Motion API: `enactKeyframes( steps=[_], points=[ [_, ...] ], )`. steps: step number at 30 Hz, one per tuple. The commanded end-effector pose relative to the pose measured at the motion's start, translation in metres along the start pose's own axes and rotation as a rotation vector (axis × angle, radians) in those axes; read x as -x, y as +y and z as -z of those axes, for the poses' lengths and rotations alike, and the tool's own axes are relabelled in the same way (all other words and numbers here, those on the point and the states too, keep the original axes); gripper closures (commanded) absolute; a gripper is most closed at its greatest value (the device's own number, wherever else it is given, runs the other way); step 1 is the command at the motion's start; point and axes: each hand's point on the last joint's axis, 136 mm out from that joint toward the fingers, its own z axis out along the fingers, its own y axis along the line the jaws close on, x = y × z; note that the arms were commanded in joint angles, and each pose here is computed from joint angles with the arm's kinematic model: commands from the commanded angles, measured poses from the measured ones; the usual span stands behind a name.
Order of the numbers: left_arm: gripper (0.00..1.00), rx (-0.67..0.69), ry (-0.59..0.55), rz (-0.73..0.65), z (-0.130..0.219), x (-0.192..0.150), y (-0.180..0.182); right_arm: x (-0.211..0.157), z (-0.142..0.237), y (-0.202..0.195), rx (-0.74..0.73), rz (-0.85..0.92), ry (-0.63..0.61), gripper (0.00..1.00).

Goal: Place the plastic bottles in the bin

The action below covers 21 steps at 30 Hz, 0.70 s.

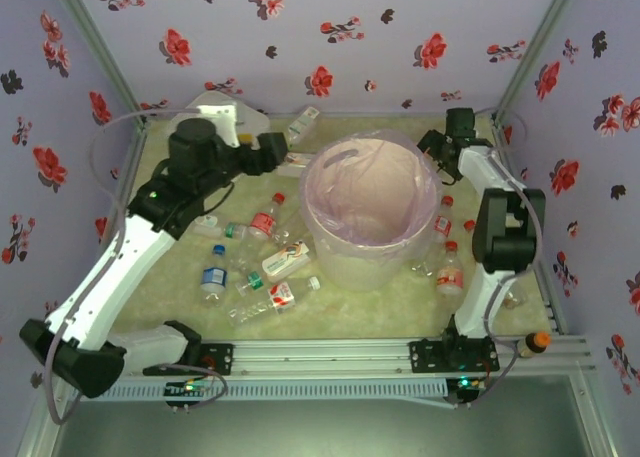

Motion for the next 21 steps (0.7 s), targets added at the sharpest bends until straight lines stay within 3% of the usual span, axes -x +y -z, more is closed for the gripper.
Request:
enactKeyframes(
  steps=[1, 12, 21],
  points=[
    [0.13, -0.022, 0.109, 0.004, -0.011, -0.025, -0.014, 0.002, -0.022, 0.022, 0.087, -0.104, 0.057, 0.05],
    [0.14, 0.03, 0.233, -0.026, -0.037, -0.078, -0.009, 0.006, -0.092, 0.036, 0.108, -0.173, 0.11, 0.02],
    [0.14, 0.042, 0.244, 0.008, -0.046, -0.091, -0.002, 0.02, -0.099, 0.041, 0.12, -0.211, 0.082, 0.23]
  ],
)
